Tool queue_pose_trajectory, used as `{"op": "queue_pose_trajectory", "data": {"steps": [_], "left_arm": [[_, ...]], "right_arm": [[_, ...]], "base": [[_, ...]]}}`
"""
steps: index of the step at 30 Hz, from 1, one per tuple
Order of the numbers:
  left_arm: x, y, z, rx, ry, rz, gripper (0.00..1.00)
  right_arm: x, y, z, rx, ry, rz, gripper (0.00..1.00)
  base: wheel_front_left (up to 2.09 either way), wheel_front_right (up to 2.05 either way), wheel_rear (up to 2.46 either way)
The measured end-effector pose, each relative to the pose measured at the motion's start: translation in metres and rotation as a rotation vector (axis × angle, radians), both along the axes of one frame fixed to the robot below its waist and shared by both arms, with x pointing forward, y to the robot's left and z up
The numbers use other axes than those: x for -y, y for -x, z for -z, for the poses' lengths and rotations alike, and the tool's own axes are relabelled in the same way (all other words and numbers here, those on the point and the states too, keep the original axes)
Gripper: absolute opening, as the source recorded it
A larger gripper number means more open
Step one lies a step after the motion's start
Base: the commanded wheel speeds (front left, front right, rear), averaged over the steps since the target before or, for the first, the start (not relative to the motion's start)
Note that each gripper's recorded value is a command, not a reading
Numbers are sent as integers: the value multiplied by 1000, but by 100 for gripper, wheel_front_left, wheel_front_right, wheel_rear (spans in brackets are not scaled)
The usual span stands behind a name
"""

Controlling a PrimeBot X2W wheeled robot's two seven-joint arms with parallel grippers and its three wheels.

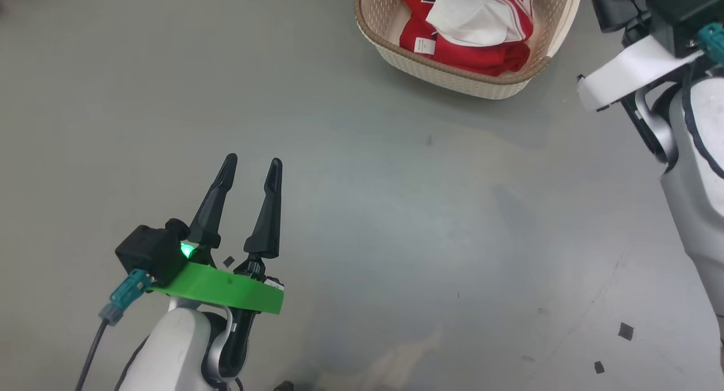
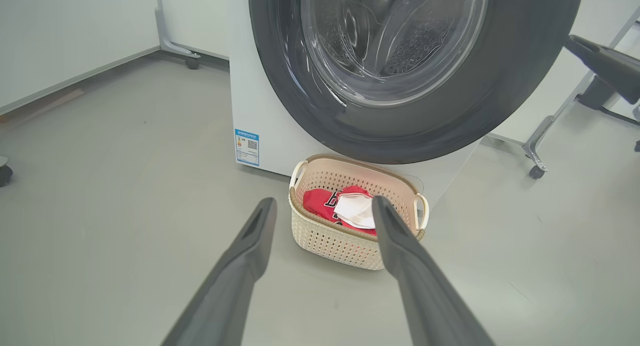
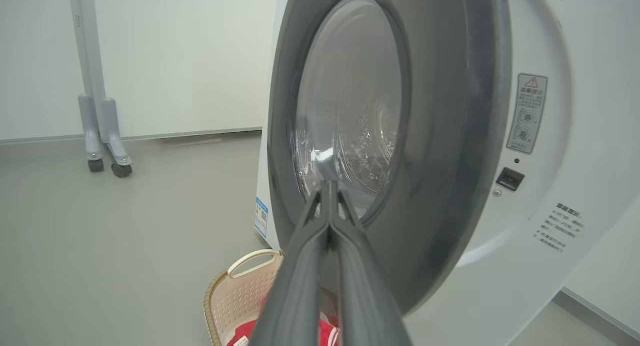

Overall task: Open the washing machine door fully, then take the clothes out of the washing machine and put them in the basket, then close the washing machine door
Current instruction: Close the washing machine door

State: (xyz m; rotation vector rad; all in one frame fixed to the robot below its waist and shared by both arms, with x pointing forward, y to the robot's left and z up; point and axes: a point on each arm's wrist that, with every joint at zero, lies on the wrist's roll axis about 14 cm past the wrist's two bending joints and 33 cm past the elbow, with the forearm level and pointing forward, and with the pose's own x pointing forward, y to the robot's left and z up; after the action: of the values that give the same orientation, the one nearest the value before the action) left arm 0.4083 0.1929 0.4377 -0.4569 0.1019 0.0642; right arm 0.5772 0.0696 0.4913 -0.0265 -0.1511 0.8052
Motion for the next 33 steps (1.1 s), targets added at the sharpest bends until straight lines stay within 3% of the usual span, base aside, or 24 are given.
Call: {"op": "queue_pose_trajectory", "data": {"steps": [10,21,33], "left_arm": [[-1,-8,16,-43,-6,2,100],[-24,-7,31,-88,9,-79,100],[-18,-11,44,-121,17,-60,100]], "right_arm": [[-20,-38,14,-7,-7,-29,0],[-14,-81,29,-26,-29,38,0],[-5,-116,19,-5,-71,110,0]], "base": [[0,0,0],[0,0,0],[0,0,0]]}}
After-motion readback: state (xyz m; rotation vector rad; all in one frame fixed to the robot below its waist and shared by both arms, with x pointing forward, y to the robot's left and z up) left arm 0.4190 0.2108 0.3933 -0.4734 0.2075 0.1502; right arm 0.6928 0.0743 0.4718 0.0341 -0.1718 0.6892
